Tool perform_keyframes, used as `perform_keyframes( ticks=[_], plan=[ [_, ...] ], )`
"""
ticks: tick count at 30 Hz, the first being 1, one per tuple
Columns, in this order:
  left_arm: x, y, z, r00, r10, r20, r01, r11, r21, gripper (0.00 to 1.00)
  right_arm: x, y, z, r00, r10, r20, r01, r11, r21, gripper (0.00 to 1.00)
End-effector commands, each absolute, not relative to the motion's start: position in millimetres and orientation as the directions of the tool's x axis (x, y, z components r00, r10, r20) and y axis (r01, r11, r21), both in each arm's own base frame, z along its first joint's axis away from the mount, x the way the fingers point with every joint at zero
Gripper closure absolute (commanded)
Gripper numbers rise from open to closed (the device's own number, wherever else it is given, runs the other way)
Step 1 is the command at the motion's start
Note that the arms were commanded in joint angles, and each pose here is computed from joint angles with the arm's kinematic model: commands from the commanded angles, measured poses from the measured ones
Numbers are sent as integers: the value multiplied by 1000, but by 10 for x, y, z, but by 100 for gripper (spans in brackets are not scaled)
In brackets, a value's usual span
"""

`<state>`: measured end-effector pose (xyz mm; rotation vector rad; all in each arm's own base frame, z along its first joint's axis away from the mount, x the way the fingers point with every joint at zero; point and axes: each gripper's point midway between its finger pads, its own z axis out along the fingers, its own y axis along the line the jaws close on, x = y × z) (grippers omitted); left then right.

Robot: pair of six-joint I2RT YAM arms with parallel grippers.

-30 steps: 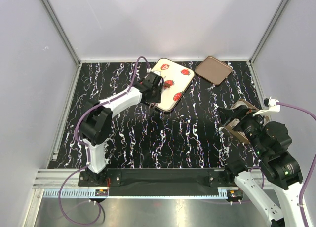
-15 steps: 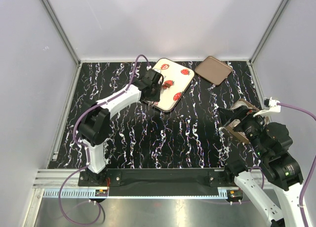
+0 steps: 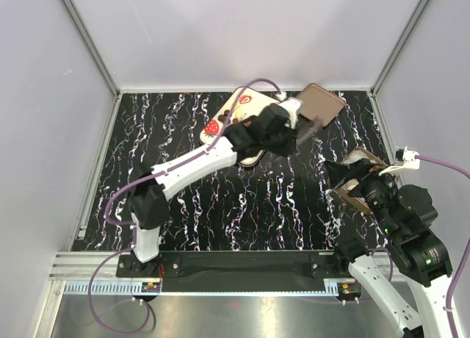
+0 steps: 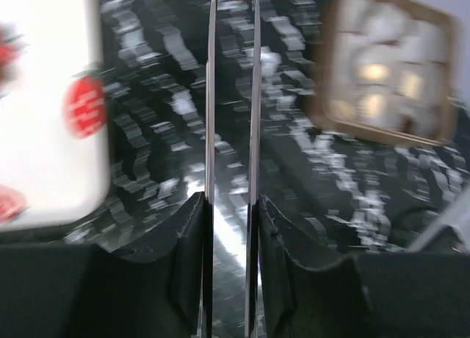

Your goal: Pack the chocolate

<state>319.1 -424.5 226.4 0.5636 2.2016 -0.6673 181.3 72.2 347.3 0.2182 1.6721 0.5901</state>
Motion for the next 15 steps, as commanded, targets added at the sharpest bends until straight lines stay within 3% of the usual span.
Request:
perform_keyframes(
  ticks=[1, 9, 15],
  plan=[
    [3011, -4782, 2418, -554, 191, -810, 690, 649, -319, 71, 1749, 675, 3712, -132, 493, -860, -206, 835, 511, 1],
    [2660, -5453, 2248, -480, 257, -839, 804, 511, -303, 70, 1697, 627, 3721, -122, 487, -865, -198, 842, 502, 1],
    [2655, -5664, 2006, -486, 263, -833, 810, 493, -316, 70, 1679, 607, 3709, -119, 479, -870, -195, 848, 493, 1]
  ],
)
